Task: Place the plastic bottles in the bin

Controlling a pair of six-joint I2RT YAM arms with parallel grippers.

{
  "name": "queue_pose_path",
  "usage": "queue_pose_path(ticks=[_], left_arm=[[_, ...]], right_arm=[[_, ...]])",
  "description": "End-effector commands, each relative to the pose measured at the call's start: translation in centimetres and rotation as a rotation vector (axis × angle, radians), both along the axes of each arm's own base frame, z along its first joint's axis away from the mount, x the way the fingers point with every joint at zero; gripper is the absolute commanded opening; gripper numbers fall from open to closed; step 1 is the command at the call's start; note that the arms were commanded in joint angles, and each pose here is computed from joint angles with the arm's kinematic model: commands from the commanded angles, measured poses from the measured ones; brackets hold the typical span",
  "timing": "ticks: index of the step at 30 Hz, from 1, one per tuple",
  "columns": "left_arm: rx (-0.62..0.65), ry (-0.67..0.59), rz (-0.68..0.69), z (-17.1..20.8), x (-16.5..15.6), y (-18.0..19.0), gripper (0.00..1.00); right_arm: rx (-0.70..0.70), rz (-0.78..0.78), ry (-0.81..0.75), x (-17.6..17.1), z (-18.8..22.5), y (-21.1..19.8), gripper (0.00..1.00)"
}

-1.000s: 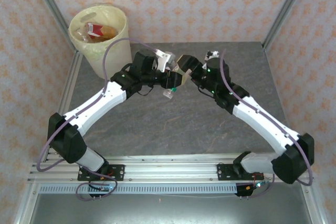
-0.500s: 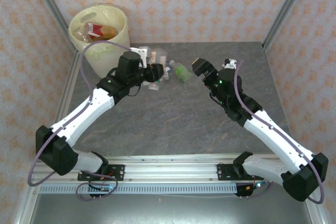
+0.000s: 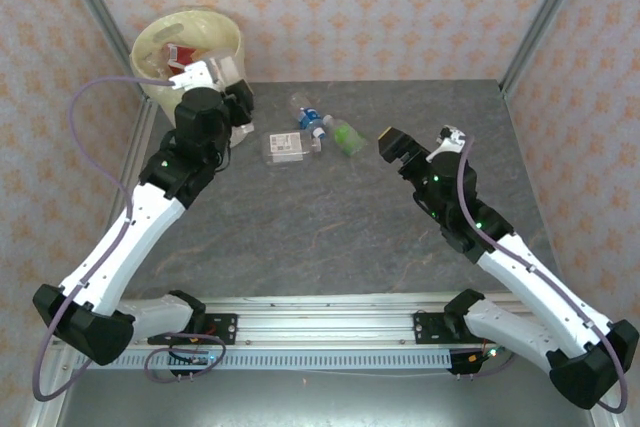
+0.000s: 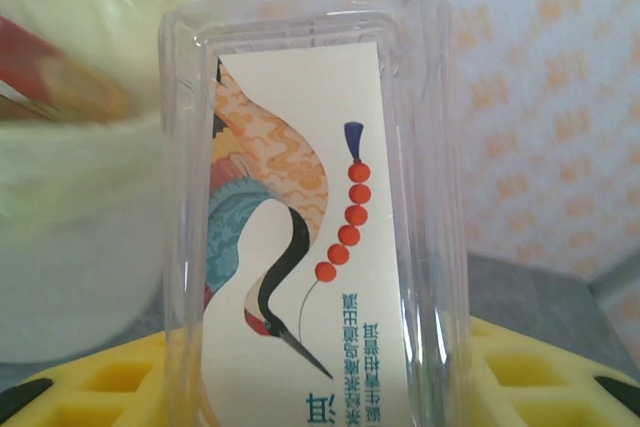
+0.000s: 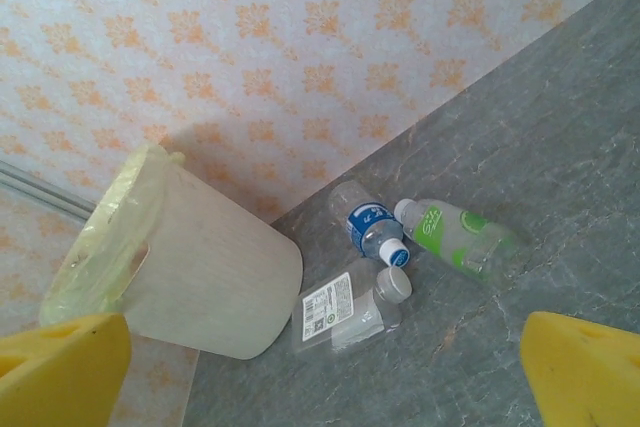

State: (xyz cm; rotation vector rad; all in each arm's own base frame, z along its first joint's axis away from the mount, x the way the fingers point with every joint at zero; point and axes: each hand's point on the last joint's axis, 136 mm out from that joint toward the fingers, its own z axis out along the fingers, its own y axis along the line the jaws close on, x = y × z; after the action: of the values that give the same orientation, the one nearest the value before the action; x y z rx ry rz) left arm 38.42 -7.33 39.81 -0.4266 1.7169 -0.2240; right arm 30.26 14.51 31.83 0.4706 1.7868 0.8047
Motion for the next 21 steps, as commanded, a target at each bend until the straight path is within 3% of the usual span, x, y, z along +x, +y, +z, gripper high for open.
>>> queue_pose_path(ticks=[1,15,21], left_arm=[[-0.047,-0.115,0.187,3.8,-0.4,4.2,0.42],[-0.017,-0.214,0.413,8.7,5.6,9.7,0.44],[-0.124,-0.239,0.45,8.7,7.9,11.8,0.45]], right_arm=[[-0.015,-0.005,-0.019,-0.5,0.4,-0.6,1.0],[0.004,0.038,-0.023,-1.6,0.9,-0.5,1.0],[0.019,0.037,-0.025,-2.6,0.6,-1.1,1.0]])
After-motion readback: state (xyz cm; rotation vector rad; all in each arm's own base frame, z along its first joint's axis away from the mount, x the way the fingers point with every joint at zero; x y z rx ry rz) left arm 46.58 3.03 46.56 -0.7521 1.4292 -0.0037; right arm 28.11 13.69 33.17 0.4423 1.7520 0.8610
